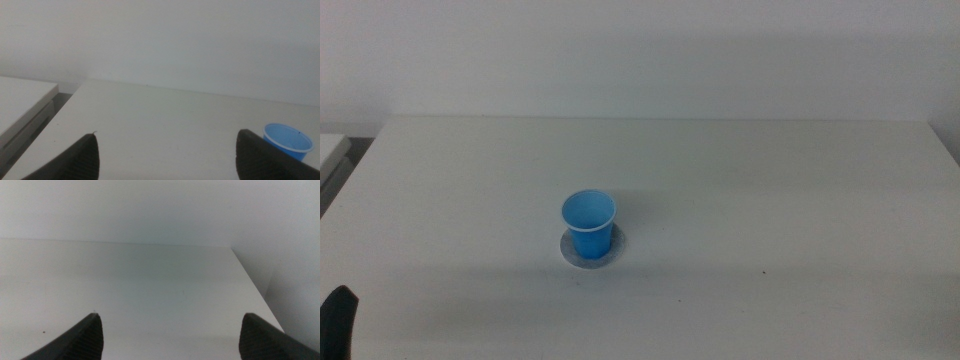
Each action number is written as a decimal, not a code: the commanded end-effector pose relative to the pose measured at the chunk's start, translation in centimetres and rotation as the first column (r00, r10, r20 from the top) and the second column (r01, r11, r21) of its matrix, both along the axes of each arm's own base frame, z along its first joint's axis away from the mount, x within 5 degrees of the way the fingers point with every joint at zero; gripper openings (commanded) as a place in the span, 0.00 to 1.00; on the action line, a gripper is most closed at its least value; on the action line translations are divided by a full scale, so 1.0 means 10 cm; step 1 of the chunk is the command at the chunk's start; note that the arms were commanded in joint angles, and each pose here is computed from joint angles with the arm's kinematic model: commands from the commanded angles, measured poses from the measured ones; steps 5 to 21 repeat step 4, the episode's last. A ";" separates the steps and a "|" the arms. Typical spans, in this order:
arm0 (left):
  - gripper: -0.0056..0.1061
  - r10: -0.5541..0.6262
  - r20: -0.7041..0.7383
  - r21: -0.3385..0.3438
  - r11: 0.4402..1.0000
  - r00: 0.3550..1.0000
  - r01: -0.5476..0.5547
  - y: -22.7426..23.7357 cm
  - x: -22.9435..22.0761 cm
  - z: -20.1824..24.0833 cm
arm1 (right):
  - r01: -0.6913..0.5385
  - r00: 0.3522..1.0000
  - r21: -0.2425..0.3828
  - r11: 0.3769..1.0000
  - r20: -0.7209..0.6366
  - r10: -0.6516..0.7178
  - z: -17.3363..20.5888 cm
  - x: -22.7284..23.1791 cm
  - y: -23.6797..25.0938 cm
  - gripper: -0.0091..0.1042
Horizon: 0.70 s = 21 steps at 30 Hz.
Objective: Place an empty cup on a cup mat.
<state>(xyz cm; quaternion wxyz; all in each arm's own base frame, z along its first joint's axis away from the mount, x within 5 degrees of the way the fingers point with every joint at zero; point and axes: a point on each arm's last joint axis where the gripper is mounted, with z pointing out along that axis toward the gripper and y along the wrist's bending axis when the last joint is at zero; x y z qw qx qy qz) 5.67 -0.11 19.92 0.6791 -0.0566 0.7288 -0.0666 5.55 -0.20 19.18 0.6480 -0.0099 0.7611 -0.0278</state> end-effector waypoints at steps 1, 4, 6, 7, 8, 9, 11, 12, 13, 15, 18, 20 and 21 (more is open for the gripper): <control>0.89 0.002 0.010 0.012 1.000 1.000 -0.002 0.00 0.00 0.01 | -0.002 1.000 -0.011 1.000 0.008 0.002 0.00 0.00 0.00 0.90; 0.89 0.002 0.012 0.012 1.000 1.000 -0.002 0.00 0.00 0.01 | -0.002 1.000 -0.011 1.000 0.008 0.002 0.00 0.00 0.00 0.90; 0.89 0.002 0.012 0.012 1.000 1.000 -0.002 0.00 0.00 0.01 | -0.002 1.000 -0.011 1.000 0.008 0.002 0.00 0.00 0.00 0.90; 0.89 0.002 0.012 0.012 1.000 1.000 -0.002 0.00 0.00 0.01 | -0.002 1.000 -0.011 1.000 0.008 0.002 0.00 0.00 0.00 0.90; 0.89 0.002 0.012 0.012 1.000 1.000 -0.002 0.00 0.00 0.01 | -0.002 1.000 -0.011 1.000 0.008 0.002 0.00 0.00 0.00 0.90; 0.89 0.002 0.012 0.012 1.000 1.000 -0.002 0.00 0.00 0.01 | -0.002 1.000 -0.011 1.000 0.008 0.002 0.00 0.00 0.00 0.90; 0.89 0.002 0.012 0.012 1.000 1.000 -0.002 0.00 0.00 0.01 | -0.002 1.000 -0.011 1.000 0.008 0.002 0.00 0.00 0.00 0.90; 0.89 0.002 0.012 0.012 1.000 1.000 -0.002 0.00 0.00 0.01 | -0.002 1.000 -0.011 1.000 0.008 0.002 0.00 0.00 0.00 0.90; 0.89 0.002 0.012 0.012 1.000 1.000 -0.002 0.00 0.00 0.01 | -0.002 1.000 -0.011 1.000 0.008 0.002 0.00 0.00 0.00 0.90; 0.89 0.002 0.012 0.012 1.000 1.000 -0.002 0.00 0.00 0.01 | -0.002 1.000 -0.011 1.000 0.008 0.002 0.00 0.00 0.00 0.90; 0.89 0.002 0.012 0.012 1.000 1.000 -0.002 0.00 0.00 0.01 | -0.002 1.000 -0.011 1.000 0.008 0.002 0.00 0.00 0.00 0.90; 0.89 0.002 0.012 0.012 1.000 1.000 -0.002 0.00 0.00 0.01 | -0.002 1.000 -0.011 1.000 0.008 0.002 0.00 0.00 0.00 0.90; 0.89 0.002 0.012 0.012 1.000 1.000 -0.002 0.00 0.00 0.01 | -0.002 1.000 -0.011 1.000 0.008 0.002 0.00 0.00 0.00 0.90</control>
